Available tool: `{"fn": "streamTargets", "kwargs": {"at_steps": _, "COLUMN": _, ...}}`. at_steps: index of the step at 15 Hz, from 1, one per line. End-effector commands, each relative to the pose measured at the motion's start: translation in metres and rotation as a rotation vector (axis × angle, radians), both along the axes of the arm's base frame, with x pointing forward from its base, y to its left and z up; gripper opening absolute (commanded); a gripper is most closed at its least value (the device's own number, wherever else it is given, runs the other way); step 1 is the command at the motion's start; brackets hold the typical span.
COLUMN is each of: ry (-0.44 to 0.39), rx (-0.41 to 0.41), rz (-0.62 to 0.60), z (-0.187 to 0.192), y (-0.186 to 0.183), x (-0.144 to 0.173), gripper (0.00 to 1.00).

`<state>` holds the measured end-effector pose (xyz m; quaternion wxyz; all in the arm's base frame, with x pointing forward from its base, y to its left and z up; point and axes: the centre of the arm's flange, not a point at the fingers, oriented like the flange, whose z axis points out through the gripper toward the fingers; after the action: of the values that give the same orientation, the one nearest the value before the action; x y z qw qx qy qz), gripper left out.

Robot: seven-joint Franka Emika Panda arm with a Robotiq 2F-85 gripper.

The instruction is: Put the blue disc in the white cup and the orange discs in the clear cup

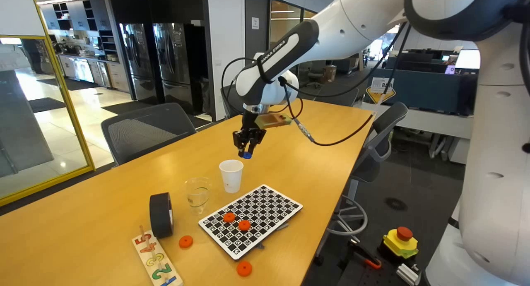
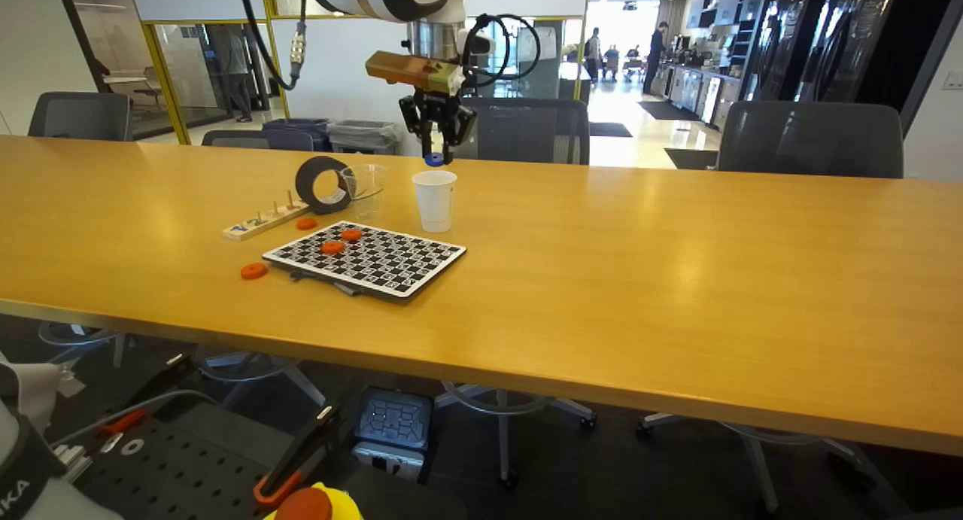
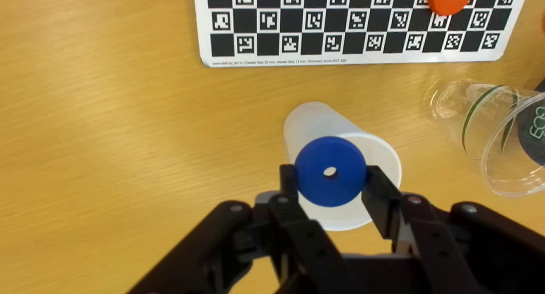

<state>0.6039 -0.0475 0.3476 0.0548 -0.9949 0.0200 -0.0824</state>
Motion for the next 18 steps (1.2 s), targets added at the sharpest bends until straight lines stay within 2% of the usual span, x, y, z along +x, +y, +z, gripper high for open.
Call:
{"fn": "streamTargets", "kwargs": {"at_steps": 1, "ry": 0.017, "rx": 0.041, "rz": 0.044, "z": -0.004, "y": -0.002, "x": 0.048, "gripper": 0.21}}
{"fn": "streamTargets", "kwargs": {"at_steps": 6, "ry": 0.042, "rx": 0.058, "rz": 0.078, "z": -0.015, "y": 0.003, "x": 0.067, "gripper": 0.21}}
{"fn": "streamTargets", "kwargs": {"at_steps": 13, "ry": 0.083, "rx": 0.079, "rz": 0.113, "z": -0.020, "y": 0.009, "x": 0.075, "gripper": 0.22}}
{"fn": "streamTargets", "kwargs": {"at_steps": 14, "ry": 0.096, "rx": 0.077, "rz": 0.111, "z": -0.020, "y": 0.010, "x": 0.074, "gripper": 0.60}}
{"fn": "streamTargets", "kwargs": {"at_steps": 15, "ry": 0.107, "rx": 0.074, "rz": 0.112, "z": -0.020, "y": 0.011, "x": 0.073, "gripper": 0.70}}
{"fn": "streamTargets", "kwargs": {"at_steps": 18, "ry": 0.131, "rx": 0.074, "rz": 0.120, "z": -0.020, "y": 0.014, "x": 0.066, "gripper": 0.92}}
